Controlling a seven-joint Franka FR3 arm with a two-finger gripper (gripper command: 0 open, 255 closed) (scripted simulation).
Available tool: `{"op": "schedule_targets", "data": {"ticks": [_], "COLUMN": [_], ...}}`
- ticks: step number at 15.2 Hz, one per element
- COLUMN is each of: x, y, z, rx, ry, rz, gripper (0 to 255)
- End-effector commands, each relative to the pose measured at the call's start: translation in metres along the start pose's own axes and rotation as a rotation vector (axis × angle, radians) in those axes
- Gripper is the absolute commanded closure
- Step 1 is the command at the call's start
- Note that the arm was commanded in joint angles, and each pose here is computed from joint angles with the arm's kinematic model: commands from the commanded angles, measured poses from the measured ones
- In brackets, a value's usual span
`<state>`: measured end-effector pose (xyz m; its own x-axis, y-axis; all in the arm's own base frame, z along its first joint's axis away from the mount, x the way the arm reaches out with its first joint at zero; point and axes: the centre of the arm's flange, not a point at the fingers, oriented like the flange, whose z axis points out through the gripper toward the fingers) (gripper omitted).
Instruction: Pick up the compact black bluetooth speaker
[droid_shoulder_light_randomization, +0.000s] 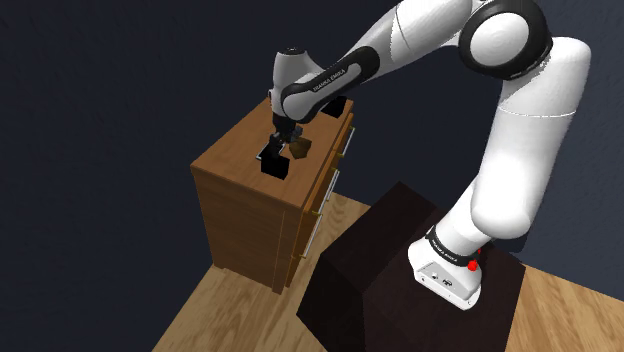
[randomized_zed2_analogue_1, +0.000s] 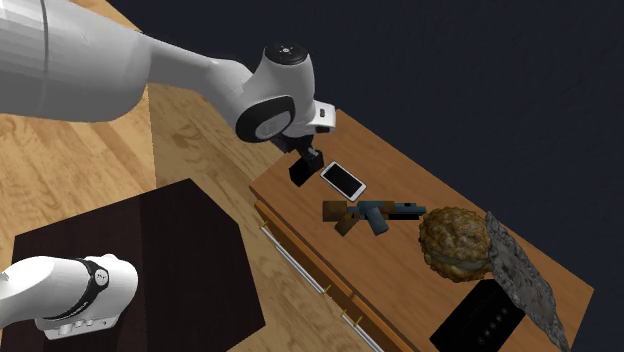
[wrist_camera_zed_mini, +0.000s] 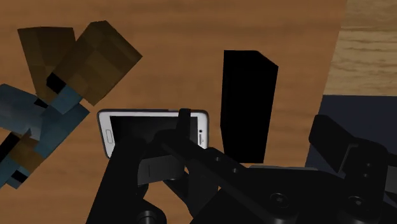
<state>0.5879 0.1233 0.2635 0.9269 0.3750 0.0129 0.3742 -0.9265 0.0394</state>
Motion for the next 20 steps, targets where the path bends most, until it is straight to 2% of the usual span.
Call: {"op": "schedule_targets", "data": {"ticks": [1,3,10,12,13,20], "x": [0.018,0.029,0.028,0.028,0.028,0.028], "y": [-0.003,-0.007,-0.008,-0.008,-0.008,-0.009], "z": [0.023,0.036,0.076,0.076,0.075,0.076], "rx": [0.008,0.013,0.013,0.013,0.013,0.013], "ry": [-0.002,-0.003,-0.003,-0.003,-0.003,-0.003], "rz": [-0.022,-0.036,-0.036,-0.036,-0.036,-0.036], "gripper": [0,0,0,0,255,255]}}
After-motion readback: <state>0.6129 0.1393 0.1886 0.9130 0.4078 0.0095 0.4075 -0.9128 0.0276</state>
